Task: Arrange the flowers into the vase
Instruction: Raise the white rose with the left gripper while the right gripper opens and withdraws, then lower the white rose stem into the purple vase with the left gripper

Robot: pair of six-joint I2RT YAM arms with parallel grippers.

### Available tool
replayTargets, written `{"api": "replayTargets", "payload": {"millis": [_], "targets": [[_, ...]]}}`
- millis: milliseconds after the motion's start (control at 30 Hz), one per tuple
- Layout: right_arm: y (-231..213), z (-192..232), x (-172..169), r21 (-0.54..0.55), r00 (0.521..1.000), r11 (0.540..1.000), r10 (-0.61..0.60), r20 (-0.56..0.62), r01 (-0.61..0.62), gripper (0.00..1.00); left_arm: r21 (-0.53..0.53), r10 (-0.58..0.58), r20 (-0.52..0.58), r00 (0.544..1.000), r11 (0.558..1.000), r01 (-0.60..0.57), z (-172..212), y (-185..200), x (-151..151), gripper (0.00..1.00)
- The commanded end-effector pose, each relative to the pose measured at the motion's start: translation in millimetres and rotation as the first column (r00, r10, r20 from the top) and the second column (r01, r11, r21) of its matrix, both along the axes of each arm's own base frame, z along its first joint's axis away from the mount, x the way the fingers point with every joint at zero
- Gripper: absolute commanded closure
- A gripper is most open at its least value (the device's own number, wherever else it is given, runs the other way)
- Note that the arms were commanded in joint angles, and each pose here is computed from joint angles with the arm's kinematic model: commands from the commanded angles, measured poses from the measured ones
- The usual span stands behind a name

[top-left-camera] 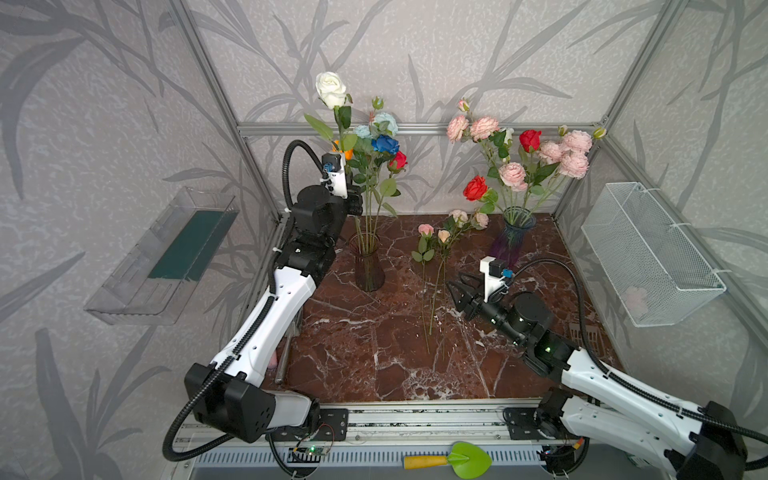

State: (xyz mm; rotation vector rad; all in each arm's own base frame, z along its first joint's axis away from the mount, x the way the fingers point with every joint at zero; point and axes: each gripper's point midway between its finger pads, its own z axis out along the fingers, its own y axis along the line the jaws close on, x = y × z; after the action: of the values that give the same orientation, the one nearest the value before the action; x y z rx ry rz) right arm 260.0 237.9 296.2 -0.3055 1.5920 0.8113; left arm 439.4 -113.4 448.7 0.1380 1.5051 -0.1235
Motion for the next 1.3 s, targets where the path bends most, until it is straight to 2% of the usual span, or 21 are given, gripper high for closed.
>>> {"api": "replayTargets", "payload": {"millis": [0,267,500,567,800,1033,1200,1267], "targets": [[-5,2,0,0.016,1.0,1.0,-0.012,0.003,0.012,0.51,-0.026,0.003,0.024,1.0,1.0,-0.002,-8,2,2,1.0],[-5,-6,4,0.019,1.0,1.0,-0.018,-0.025,0.019,0.5,0.011,0.003,-0.112,0.994,1.0,-0.002,-74,1,8,1.0],[-1,-12,8,0.018,0.999,1.0,-0.011,-0.05,0.011,0.5,0.04,0.005,-0.207,0.978,0.999,0.003,-116,1,8,0.99],[-1,-12,8,0.017,0.999,1.0,-0.011,-0.052,0.011,0.5,0.041,0.007,-0.225,0.974,0.999,0.002,-124,1,7,0.94],[-3,-14,10,0.015,0.998,1.0,-0.016,-0.065,0.017,0.5,0.05,0.012,-0.269,0.963,0.999,0.002,-138,3,3,0.65],[-3,-13,9,0.019,0.998,1.0,-0.015,-0.068,0.017,0.5,0.02,0.011,-0.257,0.966,1.0,-0.006,-129,7,-9,0.6],[-2,-13,10,0.013,0.997,1.0,-0.015,-0.073,0.016,0.49,0.01,0.007,-0.284,0.959,1.0,-0.005,-122,9,-20,0.49],[-2,-13,11,0.01,0.997,1.0,-0.017,-0.076,0.017,0.49,0.001,0.036,-0.306,0.951,0.999,-0.037,-121,15,-24,0.44]]}}
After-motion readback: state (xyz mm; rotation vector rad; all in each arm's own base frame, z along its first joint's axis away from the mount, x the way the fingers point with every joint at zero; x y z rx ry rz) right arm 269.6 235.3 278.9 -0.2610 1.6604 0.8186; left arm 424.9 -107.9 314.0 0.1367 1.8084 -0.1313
